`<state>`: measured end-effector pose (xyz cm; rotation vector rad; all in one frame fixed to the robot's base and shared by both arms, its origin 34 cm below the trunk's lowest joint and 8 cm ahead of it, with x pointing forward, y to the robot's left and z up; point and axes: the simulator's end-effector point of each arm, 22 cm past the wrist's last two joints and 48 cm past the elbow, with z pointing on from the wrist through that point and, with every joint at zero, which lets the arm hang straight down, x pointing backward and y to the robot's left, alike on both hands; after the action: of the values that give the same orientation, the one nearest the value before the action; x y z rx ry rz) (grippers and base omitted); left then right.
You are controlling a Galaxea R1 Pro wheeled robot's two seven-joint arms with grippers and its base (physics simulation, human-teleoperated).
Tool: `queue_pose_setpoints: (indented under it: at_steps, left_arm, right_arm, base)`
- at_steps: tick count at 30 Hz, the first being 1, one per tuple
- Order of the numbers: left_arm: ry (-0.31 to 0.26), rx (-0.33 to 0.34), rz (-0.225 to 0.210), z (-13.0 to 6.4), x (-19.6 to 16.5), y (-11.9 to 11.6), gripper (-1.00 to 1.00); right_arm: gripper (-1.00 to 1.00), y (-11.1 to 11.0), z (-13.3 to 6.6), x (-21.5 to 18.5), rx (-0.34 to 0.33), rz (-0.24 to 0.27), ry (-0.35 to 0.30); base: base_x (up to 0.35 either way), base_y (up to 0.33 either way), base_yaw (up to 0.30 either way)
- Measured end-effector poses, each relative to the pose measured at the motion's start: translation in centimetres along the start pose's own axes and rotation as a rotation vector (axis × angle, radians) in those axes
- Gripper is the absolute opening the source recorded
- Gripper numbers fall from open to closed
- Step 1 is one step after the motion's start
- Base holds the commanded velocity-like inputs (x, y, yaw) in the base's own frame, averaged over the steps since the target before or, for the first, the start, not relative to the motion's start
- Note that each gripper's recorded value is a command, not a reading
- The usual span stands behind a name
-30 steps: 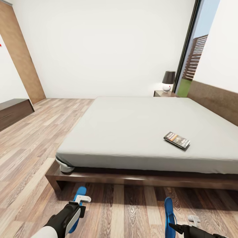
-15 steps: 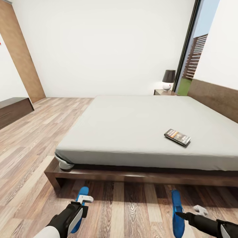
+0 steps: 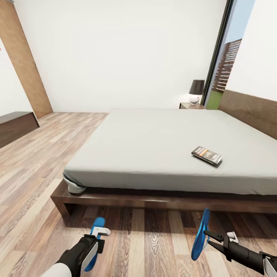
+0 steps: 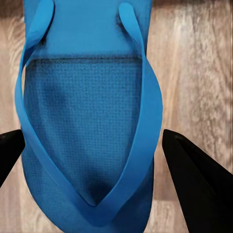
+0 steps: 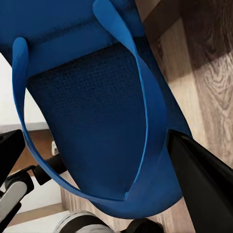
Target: In the bedroom, move the book from the bed onto either nightstand, and place the two sandals side by side next to the bed.
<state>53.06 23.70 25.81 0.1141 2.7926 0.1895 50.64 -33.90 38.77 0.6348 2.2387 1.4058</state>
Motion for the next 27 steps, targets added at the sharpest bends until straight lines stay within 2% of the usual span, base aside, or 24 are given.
queue_pose_setpoints:
  at_steps: [7, 11, 15, 21, 27]
  left_arm:
    - [-0.002, 0.004, -0.002, 1.2, 0.8, -0.7, -1.0]
    - [0.016, 0.007, -0.012, 1.8, 1.5, -0.8, -1.0]
    - [0.042, 0.031, -0.068, 2.4, 2.2, -1.2, -1.0]
    - [0.053, 0.083, -0.19, 2.8, 1.9, -1.6, -1.0]
    - [0.075, 0.088, -0.208, 3.6, 2.8, -1.6, -1.0]
  right_arm:
    - [-1.0, -1.3, 0.3, 0.3, -0.002, -0.009, -0.002]
    - [-1.0, -2.0, 0.5, 0.5, 0.007, 0.0, 0.004]
    - [-1.0, -2.7, 0.6, 0.7, 0.017, 0.011, 0.01]
    - [-1.0, -3.7, 0.8, 1.1, 0.031, 0.028, 0.019]
    - [-1.0, -4.8, 1.0, 1.6, 0.045, 0.046, 0.029]
  base:
    - [0.0, 0.0, 0.0]
    - [0.0, 0.0, 0.0]
    - [0.0, 0.0, 0.0]
    - [0.0, 0.0, 0.0]
    - [0.0, 0.0, 0.0]
